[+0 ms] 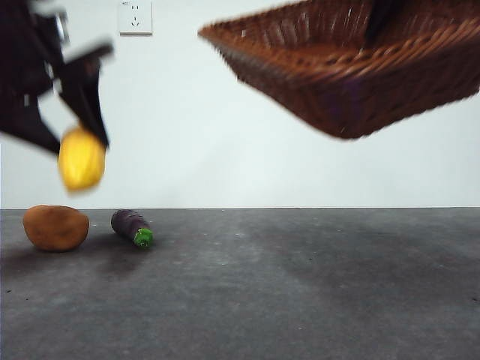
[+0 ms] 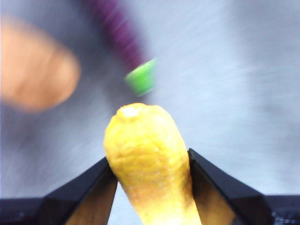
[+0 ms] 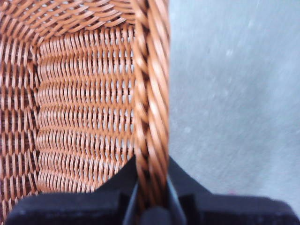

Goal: Help me put the vegetables on the table into the basket

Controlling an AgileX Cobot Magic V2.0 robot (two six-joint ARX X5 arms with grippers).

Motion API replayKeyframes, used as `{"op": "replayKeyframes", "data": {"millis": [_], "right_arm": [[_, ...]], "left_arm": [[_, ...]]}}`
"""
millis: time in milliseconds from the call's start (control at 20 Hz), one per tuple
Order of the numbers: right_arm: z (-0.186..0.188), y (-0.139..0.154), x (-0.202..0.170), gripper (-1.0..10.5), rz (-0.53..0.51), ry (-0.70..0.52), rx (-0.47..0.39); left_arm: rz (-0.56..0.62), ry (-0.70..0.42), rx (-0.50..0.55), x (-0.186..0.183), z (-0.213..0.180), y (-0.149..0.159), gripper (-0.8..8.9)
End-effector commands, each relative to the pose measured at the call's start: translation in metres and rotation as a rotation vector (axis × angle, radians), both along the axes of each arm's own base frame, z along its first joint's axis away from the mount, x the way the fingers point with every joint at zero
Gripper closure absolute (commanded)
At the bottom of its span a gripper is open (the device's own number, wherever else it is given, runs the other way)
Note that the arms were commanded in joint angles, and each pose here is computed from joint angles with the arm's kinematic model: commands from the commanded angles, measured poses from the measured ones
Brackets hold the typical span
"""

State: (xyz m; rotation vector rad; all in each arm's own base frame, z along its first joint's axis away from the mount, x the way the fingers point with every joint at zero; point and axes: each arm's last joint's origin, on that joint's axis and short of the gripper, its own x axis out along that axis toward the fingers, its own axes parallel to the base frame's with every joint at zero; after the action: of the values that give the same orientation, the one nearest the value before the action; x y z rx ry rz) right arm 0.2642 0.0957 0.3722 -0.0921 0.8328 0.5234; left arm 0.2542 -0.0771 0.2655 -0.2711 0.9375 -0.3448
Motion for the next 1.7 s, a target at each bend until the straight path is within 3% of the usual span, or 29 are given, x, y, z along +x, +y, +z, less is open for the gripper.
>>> {"op": "replayKeyframes", "data": {"millis": [50, 300, 600, 750, 900, 1100, 1300, 1350, 1500, 1700], "right_arm": [[-0.020, 0.005, 0.014, 9.6, -0.054, 0.063, 0.039], [-0.074, 0.016, 0.034, 9.6, -0.088, 0.192, 0.146], [-0.109, 0.046, 0.033, 9.6, -0.063, 0.244, 0.181], [-0.108, 0.061, 0.029, 9.6, -0.039, 0.224, 0.210], [-0.108, 0.062, 0.029, 9.6, -0.043, 0.228, 0.212], [-0.107, 0.062, 0.029, 9.6, -0.043, 0.227, 0.213], [-0.107, 0.061, 0.029, 9.6, -0.044, 0.228, 0.213], [-0.108, 0.061, 0.029, 9.6, -0.044, 0.229, 0.212], [-0.108, 0.062, 0.029, 9.6, -0.039, 0.232, 0.217], [-0.108, 0.061, 0.029, 9.6, -0.038, 0.232, 0.216]], "left_arm": [[-0.113, -0.153, -0.051, -0.028, 0.033, 0.001, 8.22], [-0.270, -0.314, -0.156, -0.082, 0.073, -0.002, 8.22], [-0.390, -0.340, -0.279, -0.077, 0.074, -0.047, 8.22], [-0.419, -0.284, -0.319, -0.054, 0.053, -0.084, 8.22], [-0.391, -0.178, -0.280, -0.028, 0.016, -0.109, 8.22], [-0.369, -0.106, -0.273, -0.007, -0.018, -0.126, 8.22], [-0.386, -0.083, -0.318, -0.003, -0.022, -0.130, 8.12], [-0.394, -0.069, -0.320, -0.004, -0.023, -0.130, 7.84], [-0.390, -0.001, -0.280, -0.008, -0.029, -0.127, 3.95], [-0.403, 0.007, -0.260, -0.009, -0.031, -0.126, 3.76]]}}
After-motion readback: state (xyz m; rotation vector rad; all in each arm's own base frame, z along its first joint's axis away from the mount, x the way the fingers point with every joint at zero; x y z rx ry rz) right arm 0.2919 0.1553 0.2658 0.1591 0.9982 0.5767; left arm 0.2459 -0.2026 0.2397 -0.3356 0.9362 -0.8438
